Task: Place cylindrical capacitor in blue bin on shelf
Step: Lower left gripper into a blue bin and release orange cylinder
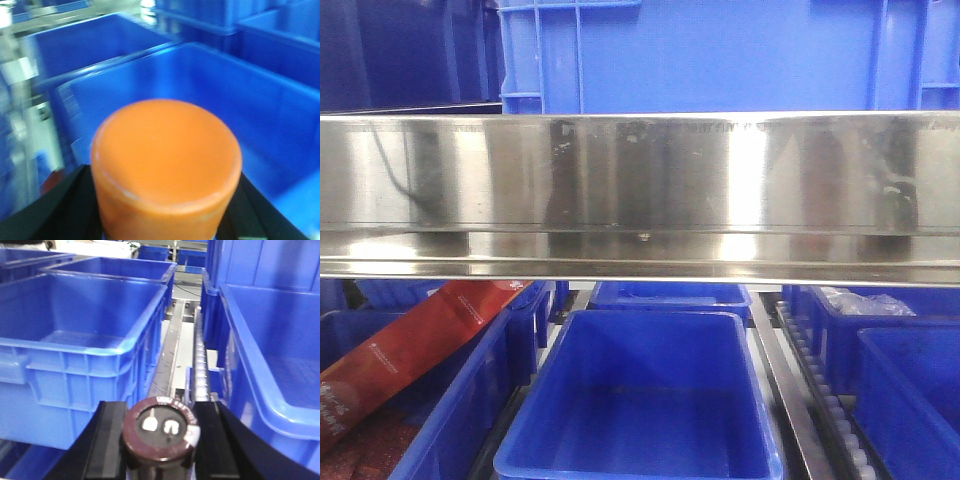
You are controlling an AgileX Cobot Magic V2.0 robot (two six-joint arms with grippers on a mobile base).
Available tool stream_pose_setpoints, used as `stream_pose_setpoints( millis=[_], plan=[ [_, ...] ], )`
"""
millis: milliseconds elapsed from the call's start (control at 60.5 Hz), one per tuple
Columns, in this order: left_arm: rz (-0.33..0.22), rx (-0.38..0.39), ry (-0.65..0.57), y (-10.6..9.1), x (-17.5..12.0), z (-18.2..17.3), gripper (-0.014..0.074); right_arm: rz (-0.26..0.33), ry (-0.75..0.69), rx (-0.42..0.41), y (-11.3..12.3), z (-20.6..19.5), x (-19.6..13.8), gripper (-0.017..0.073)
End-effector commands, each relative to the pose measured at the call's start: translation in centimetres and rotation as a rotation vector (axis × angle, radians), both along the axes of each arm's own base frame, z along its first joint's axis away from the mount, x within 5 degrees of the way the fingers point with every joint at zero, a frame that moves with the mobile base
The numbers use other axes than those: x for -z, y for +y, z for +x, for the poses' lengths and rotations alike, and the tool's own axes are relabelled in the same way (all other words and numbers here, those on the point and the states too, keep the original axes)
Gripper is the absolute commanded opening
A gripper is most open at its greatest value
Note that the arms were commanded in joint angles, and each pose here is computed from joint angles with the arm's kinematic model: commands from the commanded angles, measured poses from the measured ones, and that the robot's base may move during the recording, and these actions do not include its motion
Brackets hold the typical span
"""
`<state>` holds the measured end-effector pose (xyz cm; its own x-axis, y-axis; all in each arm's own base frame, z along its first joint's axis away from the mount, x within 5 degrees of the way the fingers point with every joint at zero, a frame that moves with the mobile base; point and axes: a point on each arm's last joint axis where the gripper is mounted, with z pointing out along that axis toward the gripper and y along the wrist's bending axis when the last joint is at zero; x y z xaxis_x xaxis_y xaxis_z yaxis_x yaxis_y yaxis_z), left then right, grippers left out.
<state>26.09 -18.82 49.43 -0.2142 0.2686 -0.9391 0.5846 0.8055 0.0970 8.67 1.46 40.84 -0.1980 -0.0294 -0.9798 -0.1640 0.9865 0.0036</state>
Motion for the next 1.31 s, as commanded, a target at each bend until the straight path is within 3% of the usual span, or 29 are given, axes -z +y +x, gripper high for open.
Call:
stream_pose_setpoints(
  millis=[0, 347, 628, 777, 926, 1009, 1158, 1290],
  plan=[
    [-0.013, 0.031, -0.012, -2.4, 0.0, 1.6, -0.0111, 0.016, -0.055, -0.001, 0.0, -0.1, -0.7, -0.0151],
    [-0.015, 0.063, 0.066, -8.6, 4.8, 8.1, -0.0111, 0.021, -0.053, -0.004, 0.1, -0.1, -0.7, -0.0151],
    [0.013, 0.067, 0.136, -10.4, 8.5, 10.1, -0.0087, 0.033, -0.052, -0.009, 0.1, -0.1, -0.7, -0.0151],
    [0.003, 0.072, 0.154, -10.5, 8.8, 10.2, 0.0127, 0.033, -0.052, -0.009, 0.1, -0.1, -0.7, -0.0151],
    [0.002, 0.073, 0.156, -10.5, 8.7, 10.1, 0.0472, 0.033, -0.052, -0.009, 0.1, -0.1, -0.7, -0.0151],
    [0.007, 0.073, 0.163, -10.5, 8.8, 10.1, 0.0598, 0.033, -0.052, -0.009, 0.1, -0.1, -0.7, -0.0151],
    [0.026, 0.074, 0.187, -10.4, 8.6, 9.9, 0.06, 0.033, -0.054, -0.009, 0.1, -0.1, -0.7, -0.0151],
    [0.028, 0.076, 0.188, -9.6, 6.6, 8.9, 0.0599, 0.035, -0.064, -0.007, 0.1, -0.1, -0.8, -0.0151]
  ],
)
